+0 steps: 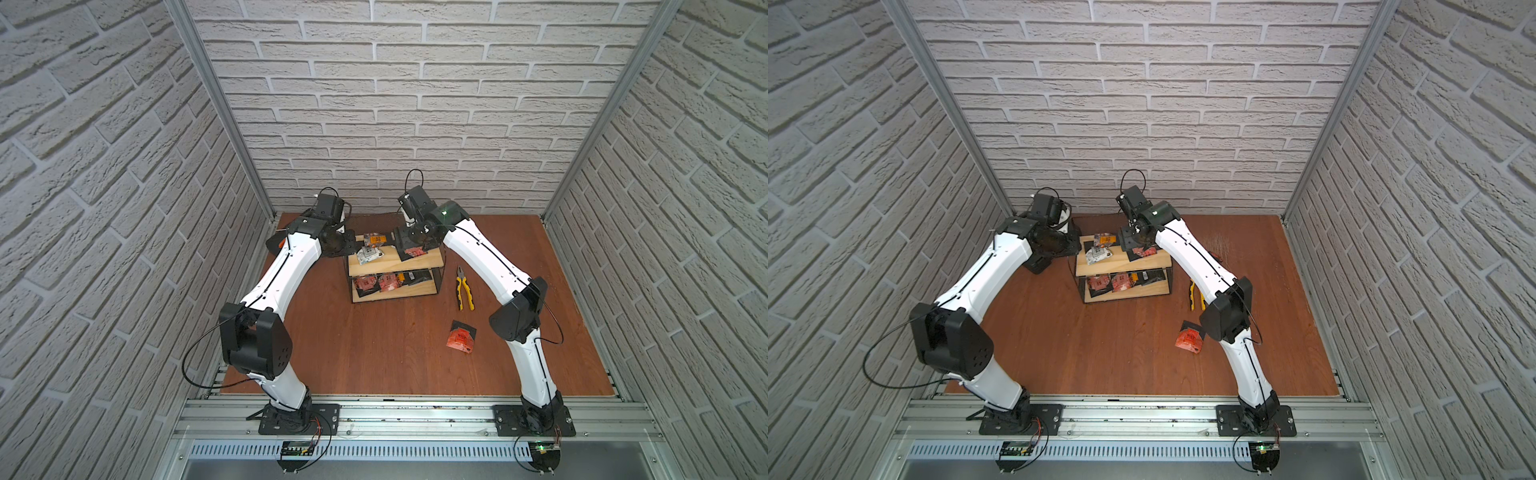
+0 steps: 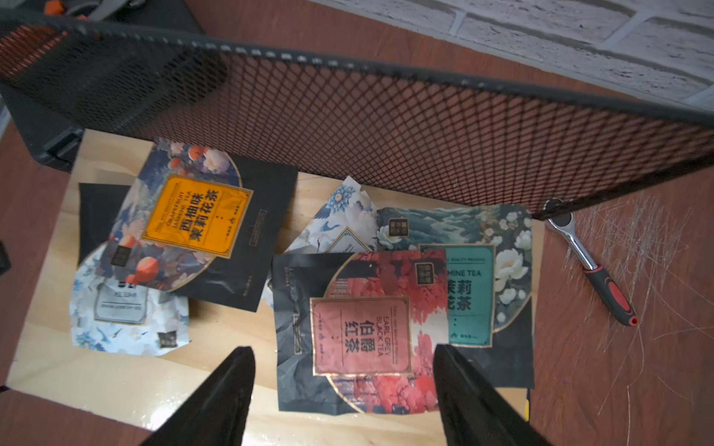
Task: Remove the tea bags from the shelf
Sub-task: Pick up the tea bag from the shelf.
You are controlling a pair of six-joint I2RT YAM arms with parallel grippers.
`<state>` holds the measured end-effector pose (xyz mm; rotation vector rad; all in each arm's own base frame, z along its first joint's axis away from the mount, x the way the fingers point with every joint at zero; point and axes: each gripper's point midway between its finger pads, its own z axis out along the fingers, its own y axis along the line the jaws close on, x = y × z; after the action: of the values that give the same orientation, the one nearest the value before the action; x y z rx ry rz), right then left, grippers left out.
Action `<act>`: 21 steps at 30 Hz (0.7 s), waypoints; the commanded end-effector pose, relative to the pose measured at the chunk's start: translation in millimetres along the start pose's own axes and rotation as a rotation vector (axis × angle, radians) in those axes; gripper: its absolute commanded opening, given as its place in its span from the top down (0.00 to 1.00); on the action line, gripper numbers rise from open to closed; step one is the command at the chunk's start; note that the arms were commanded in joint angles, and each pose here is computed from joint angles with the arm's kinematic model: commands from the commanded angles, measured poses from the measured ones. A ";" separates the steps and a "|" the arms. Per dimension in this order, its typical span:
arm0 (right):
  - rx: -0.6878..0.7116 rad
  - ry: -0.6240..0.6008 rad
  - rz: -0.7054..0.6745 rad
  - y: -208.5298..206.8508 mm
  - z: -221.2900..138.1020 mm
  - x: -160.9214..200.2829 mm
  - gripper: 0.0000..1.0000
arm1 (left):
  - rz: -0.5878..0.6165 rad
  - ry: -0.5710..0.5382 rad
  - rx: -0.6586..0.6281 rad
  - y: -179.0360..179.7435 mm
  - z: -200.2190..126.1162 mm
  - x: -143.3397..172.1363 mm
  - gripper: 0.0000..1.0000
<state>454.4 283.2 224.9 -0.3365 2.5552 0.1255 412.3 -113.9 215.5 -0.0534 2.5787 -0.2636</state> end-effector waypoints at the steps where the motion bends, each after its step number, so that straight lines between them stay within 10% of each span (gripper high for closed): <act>1: -0.023 0.024 -0.047 9.5 5.3 5.6 0.20 | 0.004 -0.011 0.009 -1.8 3.8 -7.5 0.65; 21: 0.054 0.196 -0.081 0.1 37.9 55.8 0.31 | 0.003 -0.012 0.011 -1.7 4.5 -10.3 0.65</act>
<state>447.6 289.4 187.3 -0.4259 2.6240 0.0706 414.3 -114.7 216.7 -0.0525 2.5803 -0.2705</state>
